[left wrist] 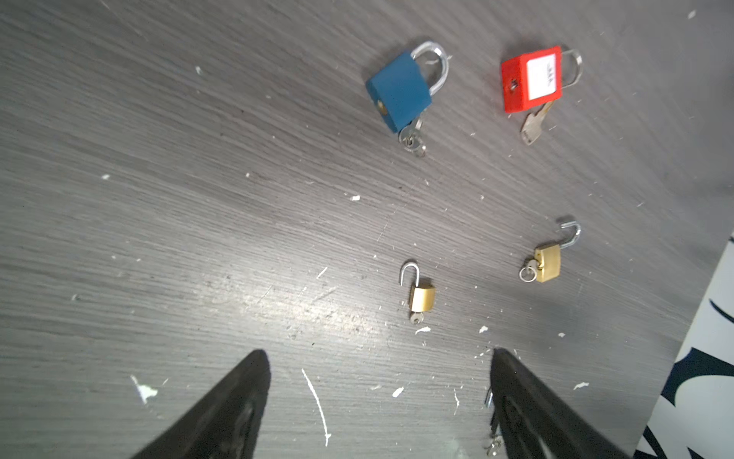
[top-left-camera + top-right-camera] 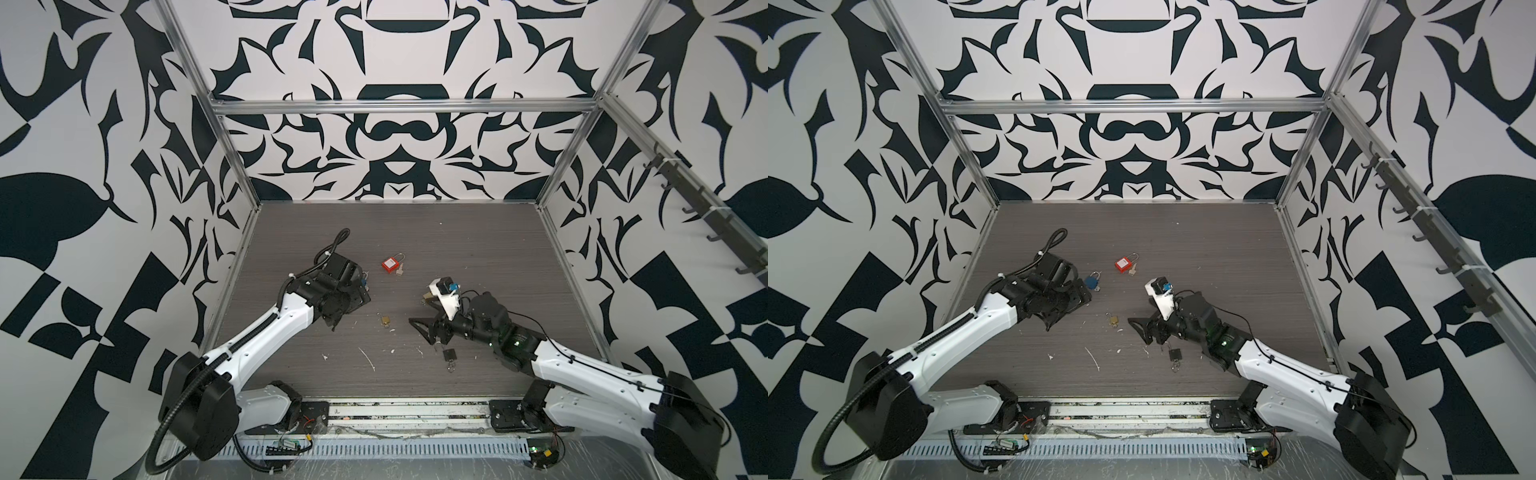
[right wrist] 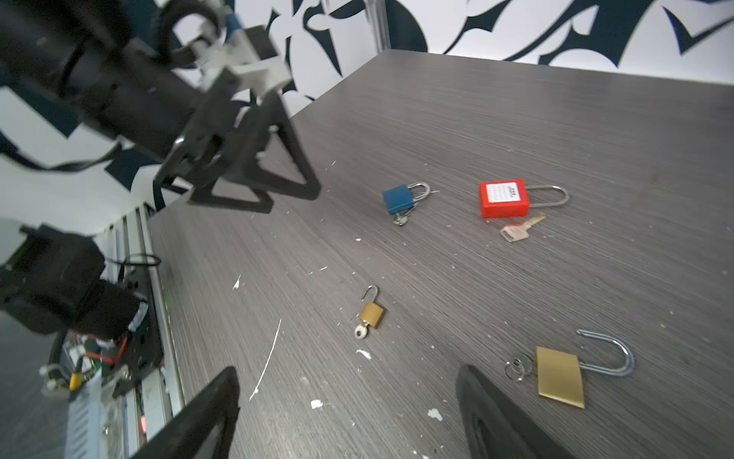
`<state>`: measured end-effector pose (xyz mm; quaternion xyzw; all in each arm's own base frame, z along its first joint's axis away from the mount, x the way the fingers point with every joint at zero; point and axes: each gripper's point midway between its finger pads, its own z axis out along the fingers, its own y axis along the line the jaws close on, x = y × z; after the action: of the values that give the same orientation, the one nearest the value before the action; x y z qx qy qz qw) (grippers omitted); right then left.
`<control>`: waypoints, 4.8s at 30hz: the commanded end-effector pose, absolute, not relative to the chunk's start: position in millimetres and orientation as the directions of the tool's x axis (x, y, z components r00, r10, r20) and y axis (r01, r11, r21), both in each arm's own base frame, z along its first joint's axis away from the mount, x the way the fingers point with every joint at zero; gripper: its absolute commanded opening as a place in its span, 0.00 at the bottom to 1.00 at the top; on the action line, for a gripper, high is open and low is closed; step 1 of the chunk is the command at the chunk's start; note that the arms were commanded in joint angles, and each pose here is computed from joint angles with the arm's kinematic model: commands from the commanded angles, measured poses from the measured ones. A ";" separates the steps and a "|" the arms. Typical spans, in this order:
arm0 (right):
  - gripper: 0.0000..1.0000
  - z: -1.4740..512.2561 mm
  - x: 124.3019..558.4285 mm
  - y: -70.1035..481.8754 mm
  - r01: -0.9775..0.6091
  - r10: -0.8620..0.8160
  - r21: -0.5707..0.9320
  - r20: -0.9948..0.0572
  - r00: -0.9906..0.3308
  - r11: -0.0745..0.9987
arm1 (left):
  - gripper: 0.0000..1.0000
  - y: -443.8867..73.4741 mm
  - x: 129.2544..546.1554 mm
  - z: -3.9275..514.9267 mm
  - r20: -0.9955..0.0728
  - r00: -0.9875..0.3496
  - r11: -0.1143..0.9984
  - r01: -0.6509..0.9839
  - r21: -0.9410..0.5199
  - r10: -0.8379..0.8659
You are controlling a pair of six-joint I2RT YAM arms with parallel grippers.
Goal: Lock with the key
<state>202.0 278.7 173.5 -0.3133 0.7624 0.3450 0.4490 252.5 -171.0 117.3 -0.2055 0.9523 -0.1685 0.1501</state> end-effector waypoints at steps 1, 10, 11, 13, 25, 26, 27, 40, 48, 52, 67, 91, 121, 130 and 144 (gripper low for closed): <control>0.88 166.8 200.0 272.6 -0.810 -0.298 0.036 -0.920 -0.256 0.585 | 0.89 -181.1 245.7 106.0 -0.142 -0.890 0.867 -0.367 -0.338 -0.433; 0.85 123.1 150.1 284.2 -0.905 -0.513 -0.010 -0.826 -0.233 0.426 | 0.88 -214.1 238.3 64.8 -0.059 -0.939 0.916 -0.316 -0.246 -0.339; 0.85 120.6 147.6 283.8 -0.909 -0.525 -0.020 -0.821 -0.223 0.417 | 0.87 -217.9 240.0 61.7 -0.054 -0.943 0.922 -0.307 -0.237 -0.329; 0.84 115.1 144.1 282.6 -0.914 -0.547 -0.043 -0.812 -0.203 0.403 | 0.86 -226.1 245.5 59.7 -0.059 -0.951 0.932 -0.285 -0.226 -0.305; 0.83 99.1 137.2 286.4 -0.933 -0.632 -0.117 -0.764 -0.135 0.341 | 0.71 -257.7 252.5 37.6 -0.007 -0.965 0.959 -0.262 -0.107 -0.264; 0.83 99.5 137.0 287.0 -0.934 -0.633 -0.122 -0.763 -0.127 0.335 | 0.70 -258.1 252.2 37.0 -0.005 -0.964 0.960 -0.263 -0.097 -0.264; 0.83 99.8 137.4 287.4 -0.934 -0.632 -0.125 -0.765 -0.123 0.334 | 0.69 -254.4 249.0 36.4 0.002 -0.963 0.961 -0.268 -0.069 -0.269; 0.87 98.7 157.9 288.4 -0.889 -0.601 -0.183 -0.790 -0.122 0.421 | 0.60 -258.8 248.6 27.8 0.052 -0.965 0.966 -0.258 -0.008 -0.258; 0.87 99.7 164.2 288.2 -0.871 -0.590 -0.193 -0.797 -0.129 0.452 | 0.52 -262.4 248.0 21.3 0.075 -0.964 0.967 -0.255 -0.002 -0.254; 0.87 99.9 166.3 287.7 -0.865 -0.593 -0.202 -0.795 -0.129 0.459 | 0.42 -262.9 247.0 18.8 0.088 -0.963 0.967 -0.253 0.008 -0.253; 0.88 102.0 169.9 286.9 -0.858 -0.606 -0.236 -0.788 -0.106 0.456 | 0.36 -251.9 241.2 22.4 0.097 -0.960 0.964 -0.257 0.073 -0.263; 0.90 143.0 198.9 275.8 -0.734 -0.527 -0.310 -0.847 -0.076 0.605 | 0.08 -256.4 236.4 18.9 0.125 -0.960 0.968 -0.247 0.050 -0.251; 0.89 249.1 310.3 214.4 -0.520 -0.103 0.350 -0.746 -0.658 0.779 | 0.00 -304.8 233.3 148.3 -0.657 0.354 0.015 0.873 0.487 0.666; 0.80 208.9 293.8 247.7 -0.582 -0.207 0.478 -0.629 -0.749 0.658 | 0.00 -305.2 220.9 166.1 -0.630 0.520 -0.030 0.785 0.619 0.577; 0.77 190.5 290.6 273.1 -0.608 -0.277 0.464 -0.600 -0.751 0.644 | 0.00 -311.7 224.2 163.8 -0.621 0.535 -0.054 0.781 0.623 0.573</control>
<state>283.2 266.8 169.4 -0.2451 0.8852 0.3287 0.2197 225.7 -305.0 156.1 0.7139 0.4924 -0.0982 0.4882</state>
